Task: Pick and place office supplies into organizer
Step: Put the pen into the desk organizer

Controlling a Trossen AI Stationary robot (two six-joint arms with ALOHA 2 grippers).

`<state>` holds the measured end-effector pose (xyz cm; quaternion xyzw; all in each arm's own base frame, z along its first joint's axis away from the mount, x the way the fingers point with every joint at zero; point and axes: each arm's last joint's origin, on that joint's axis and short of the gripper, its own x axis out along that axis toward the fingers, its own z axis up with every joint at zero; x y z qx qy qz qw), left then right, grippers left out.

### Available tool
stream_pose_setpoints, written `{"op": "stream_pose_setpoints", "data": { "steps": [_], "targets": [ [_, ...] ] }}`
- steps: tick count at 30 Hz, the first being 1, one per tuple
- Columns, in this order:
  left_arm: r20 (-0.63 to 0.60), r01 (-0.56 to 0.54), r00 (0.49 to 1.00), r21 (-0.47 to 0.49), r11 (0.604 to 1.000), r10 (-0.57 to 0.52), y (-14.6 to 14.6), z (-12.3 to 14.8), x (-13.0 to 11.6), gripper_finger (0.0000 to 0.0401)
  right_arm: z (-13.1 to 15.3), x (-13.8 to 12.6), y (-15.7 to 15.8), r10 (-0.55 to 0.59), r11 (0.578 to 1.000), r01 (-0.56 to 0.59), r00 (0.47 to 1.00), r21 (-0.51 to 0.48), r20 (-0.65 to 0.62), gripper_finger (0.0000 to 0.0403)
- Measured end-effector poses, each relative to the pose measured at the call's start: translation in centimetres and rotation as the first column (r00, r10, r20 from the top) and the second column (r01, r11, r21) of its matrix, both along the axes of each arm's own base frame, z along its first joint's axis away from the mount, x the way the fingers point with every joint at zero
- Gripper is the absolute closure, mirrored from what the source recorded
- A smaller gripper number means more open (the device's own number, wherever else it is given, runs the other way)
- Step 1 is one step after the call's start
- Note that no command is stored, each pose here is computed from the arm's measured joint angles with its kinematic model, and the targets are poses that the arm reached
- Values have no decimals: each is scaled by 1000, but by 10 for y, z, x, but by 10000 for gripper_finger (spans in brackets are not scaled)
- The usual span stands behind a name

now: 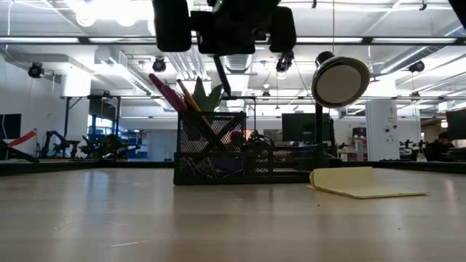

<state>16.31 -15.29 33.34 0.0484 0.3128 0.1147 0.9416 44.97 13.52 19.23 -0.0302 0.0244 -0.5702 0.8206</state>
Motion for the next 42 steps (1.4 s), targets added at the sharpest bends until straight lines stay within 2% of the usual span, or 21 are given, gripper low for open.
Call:
{"op": "stream_pose_setpoints", "data": {
  "steps": [5, 13, 18, 31, 34, 37, 42],
  "targets": [
    [-5, 3, 1000, 6, 1000, -3, 0, -1, 0, 244, -2, 2, -4, -13, 1000, 13, 1000, 0, 24, 360],
    [-22, 0, 1000, 22, 1000, 1, 0, -11, 0, 244, 4, 4, -2, -9, 999, 1, 989, -55, -149, 356],
    [-30, -2, 1000, 28, 1000, 2, 0, -15, 0, 244, 9, 8, -1, 49, 998, -43, 990, 46, -131, 355],
    [-37, 3, 999, 38, 999, -2, 0, -16, -1, 244, -29, 19, -12, 32, 998, -23, 979, 50, -201, 354],
    [-38, 3, 999, 39, 999, -2, 1, -16, -1, 244, -32, 20, -12, 33, 998, -22, 983, 63, -182, 354],
    [-38, 3, 999, 38, 999, -1, 1, -16, -1, 244, -32, 19, -6, 46, 996, -35, 990, 83, -136, 354],
    [-34, -1, 999, 32, 999, 2, 0, -16, -1, 244, -37, 15, 8, 98, 989, -80, 984, 123, -147, 347]
  ]
}}
